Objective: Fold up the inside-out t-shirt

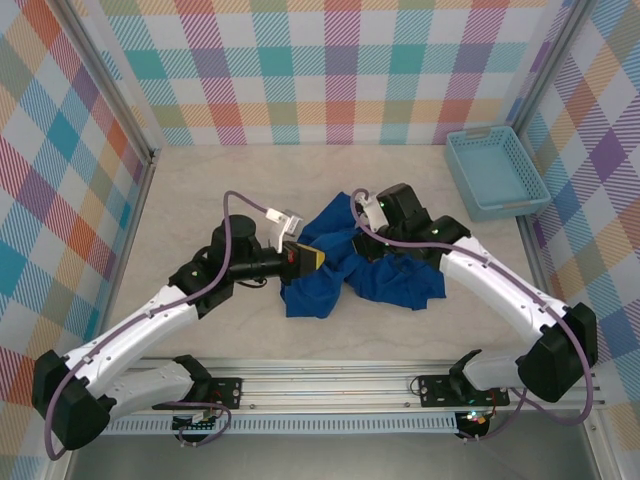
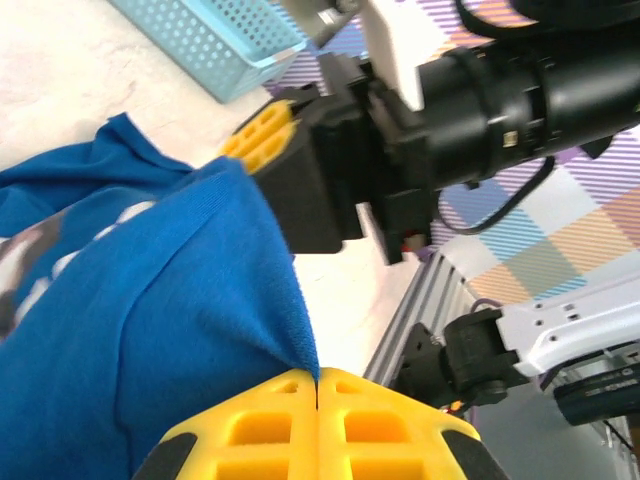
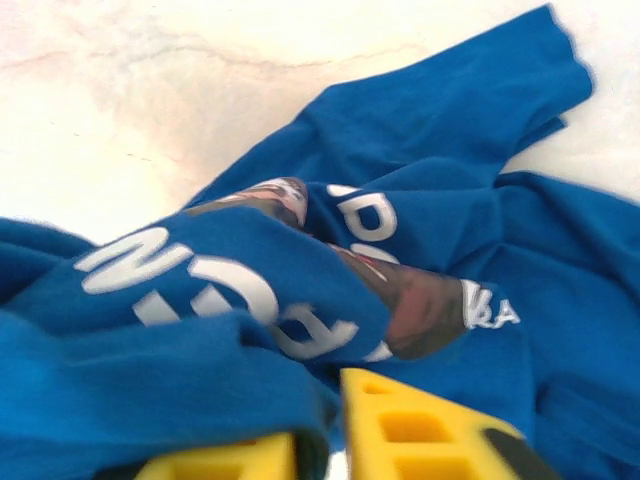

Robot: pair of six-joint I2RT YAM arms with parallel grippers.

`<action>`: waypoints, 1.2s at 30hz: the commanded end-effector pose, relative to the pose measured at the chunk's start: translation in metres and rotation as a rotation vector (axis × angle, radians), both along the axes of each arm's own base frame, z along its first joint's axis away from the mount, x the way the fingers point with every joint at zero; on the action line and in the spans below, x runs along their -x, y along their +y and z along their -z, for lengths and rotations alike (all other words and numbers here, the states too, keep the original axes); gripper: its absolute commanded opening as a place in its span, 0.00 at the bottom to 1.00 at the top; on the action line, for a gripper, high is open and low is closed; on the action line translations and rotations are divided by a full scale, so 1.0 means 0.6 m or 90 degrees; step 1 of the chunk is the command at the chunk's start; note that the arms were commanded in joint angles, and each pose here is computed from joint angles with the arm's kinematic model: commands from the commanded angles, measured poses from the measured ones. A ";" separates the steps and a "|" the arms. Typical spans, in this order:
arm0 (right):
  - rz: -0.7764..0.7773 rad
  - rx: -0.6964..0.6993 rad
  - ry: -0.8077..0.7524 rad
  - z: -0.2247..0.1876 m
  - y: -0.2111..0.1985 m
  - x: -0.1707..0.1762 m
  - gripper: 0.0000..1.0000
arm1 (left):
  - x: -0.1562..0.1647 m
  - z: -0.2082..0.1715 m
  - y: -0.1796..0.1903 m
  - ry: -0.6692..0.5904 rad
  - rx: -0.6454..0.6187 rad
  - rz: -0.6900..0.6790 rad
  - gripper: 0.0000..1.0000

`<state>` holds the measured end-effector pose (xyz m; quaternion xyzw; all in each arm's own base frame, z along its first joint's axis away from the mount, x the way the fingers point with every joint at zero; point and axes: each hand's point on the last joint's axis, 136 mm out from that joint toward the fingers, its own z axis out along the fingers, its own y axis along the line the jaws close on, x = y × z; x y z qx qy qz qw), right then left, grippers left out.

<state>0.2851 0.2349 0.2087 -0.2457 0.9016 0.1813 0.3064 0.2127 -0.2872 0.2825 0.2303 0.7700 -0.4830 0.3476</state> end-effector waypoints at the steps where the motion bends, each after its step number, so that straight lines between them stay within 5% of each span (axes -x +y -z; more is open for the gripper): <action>1: 0.038 0.060 -0.013 0.008 -0.032 -0.001 0.25 | 0.009 -0.026 0.005 0.018 0.017 -0.001 0.00; 10: -0.121 -0.090 -0.014 -0.033 0.031 0.117 0.45 | -0.013 -0.015 0.017 0.012 -0.003 -0.056 0.00; 13: -0.077 -0.122 0.022 -0.016 0.045 0.117 0.47 | -0.016 -0.013 0.019 0.012 -0.004 -0.064 0.00; 18: 0.044 -0.222 0.105 0.011 0.076 0.097 0.68 | -0.017 -0.015 0.019 0.013 0.000 -0.066 0.00; 27: 0.153 -0.316 0.125 0.024 0.098 0.051 0.74 | -0.012 -0.011 0.021 0.011 0.001 -0.062 0.00; 32: 0.164 -0.301 0.171 0.073 0.116 0.045 0.69 | -0.015 -0.014 0.029 -0.002 -0.001 -0.079 0.00; 36: 0.142 -0.261 0.138 0.067 0.099 0.044 0.29 | -0.033 -0.018 0.063 -0.024 -0.013 -0.163 0.00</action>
